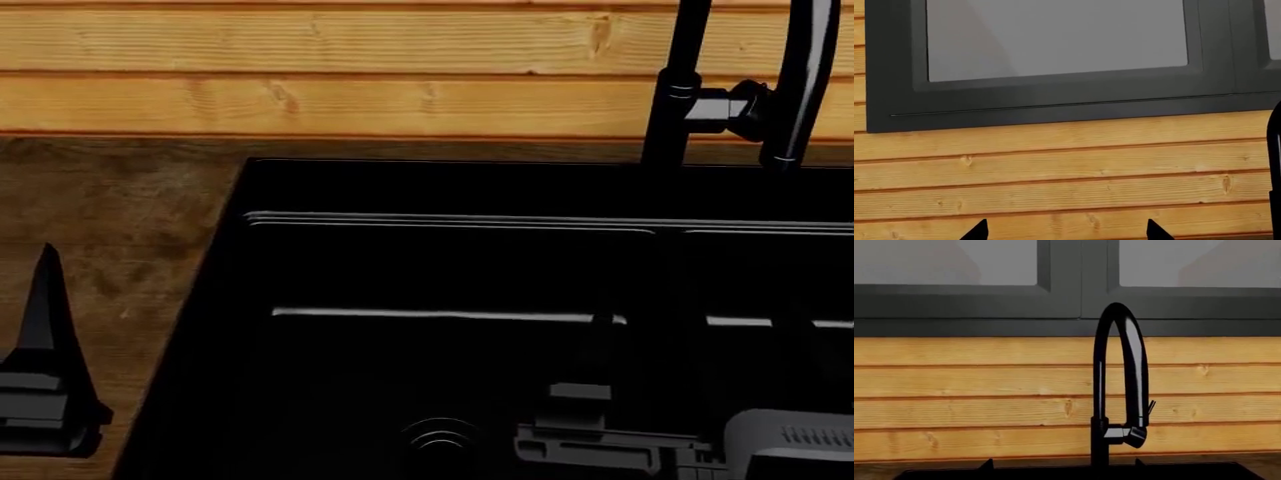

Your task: Turn the sink spout to the left.

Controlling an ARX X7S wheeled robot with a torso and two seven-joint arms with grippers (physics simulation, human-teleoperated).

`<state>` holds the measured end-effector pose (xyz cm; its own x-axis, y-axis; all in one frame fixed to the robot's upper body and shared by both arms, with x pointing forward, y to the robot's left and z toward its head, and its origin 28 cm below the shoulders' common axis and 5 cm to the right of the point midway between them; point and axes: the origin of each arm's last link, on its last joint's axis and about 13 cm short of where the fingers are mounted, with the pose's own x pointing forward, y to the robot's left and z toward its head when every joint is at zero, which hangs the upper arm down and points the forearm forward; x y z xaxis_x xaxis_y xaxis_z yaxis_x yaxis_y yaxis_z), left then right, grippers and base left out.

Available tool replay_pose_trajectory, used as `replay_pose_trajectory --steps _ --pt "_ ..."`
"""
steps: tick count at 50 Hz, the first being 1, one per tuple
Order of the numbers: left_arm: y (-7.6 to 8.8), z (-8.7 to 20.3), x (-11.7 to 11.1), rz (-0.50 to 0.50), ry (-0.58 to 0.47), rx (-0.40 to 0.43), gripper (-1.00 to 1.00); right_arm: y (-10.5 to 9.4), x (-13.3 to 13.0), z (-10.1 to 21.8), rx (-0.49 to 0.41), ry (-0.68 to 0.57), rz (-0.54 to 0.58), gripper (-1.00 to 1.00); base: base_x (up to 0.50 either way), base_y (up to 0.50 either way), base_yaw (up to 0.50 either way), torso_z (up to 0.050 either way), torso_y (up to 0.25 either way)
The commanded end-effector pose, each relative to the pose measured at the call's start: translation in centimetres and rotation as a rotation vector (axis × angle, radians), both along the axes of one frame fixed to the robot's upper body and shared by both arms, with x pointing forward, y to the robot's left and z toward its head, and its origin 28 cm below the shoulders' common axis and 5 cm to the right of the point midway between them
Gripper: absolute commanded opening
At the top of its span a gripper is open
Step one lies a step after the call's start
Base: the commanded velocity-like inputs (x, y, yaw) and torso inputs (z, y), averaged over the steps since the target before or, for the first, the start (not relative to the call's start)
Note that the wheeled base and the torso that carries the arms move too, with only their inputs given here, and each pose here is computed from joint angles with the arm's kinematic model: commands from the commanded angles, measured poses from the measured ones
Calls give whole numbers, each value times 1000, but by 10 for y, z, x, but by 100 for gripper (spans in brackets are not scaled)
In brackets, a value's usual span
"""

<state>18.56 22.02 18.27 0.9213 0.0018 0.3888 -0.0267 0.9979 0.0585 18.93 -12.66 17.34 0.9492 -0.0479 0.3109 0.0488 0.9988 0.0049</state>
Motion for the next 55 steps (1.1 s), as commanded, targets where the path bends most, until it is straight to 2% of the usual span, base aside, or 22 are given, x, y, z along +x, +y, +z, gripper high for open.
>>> replay_pose_trajectory --steps 1,6,7,8,9,11,17,20,21,23,32,34,55 --pt "0 0 1 5 5 0 100 0 1 0 -5 3 -12 100 0 0 0 0 0" --pt "0 0 3 5 38 -19 100 1 1 1 8 7 -8 100 0 0 0 0 0" --pt "-2 -1 3 -7 57 12 100 1 1 2 11 7 -5 100 0 0 0 0 0" --pt "-2 -2 3 1 48 25 100 1 1 2 11 5 -6 100 0 0 0 0 0" --pt "-2 -1 2 -22 43 -10 100 1 2 4 12 1 -8 100 0 0 0 0 0" --pt "-2 -1 1 -27 21 -5 100 1 2 7 12 -1 -12 100 0 0 0 0 0" --pt "-3 -2 1 -57 37 -16 100 -1 6 18 -17 1 -46 100 0 0 0 0 0" --pt "-3 -3 2 -40 34 3 100 -2 8 25 -31 9 -55 100 0 0 0 0 0" --pt "-2 -3 2 -23 28 24 100 -2 10 24 -72 39 -50 100 0 0 0 0 0" --pt "-3 -5 3 4 23 66 100 -5 11 28 -56 29 -81 100 0 0 0 0 0" --pt "-4 -5 4 -3 26 56 100 -15 15 40 -77 53 -107 100 0 0 0 0 0" --pt "-4 -6 4 -22 32 26 100 -15 14 43 -82 50 -108 100 0 0 0 0 0" --pt "-6 -7 4 -20 34 38 100 -19 23 50 -64 50 -97 100 0 0 0 0 0"
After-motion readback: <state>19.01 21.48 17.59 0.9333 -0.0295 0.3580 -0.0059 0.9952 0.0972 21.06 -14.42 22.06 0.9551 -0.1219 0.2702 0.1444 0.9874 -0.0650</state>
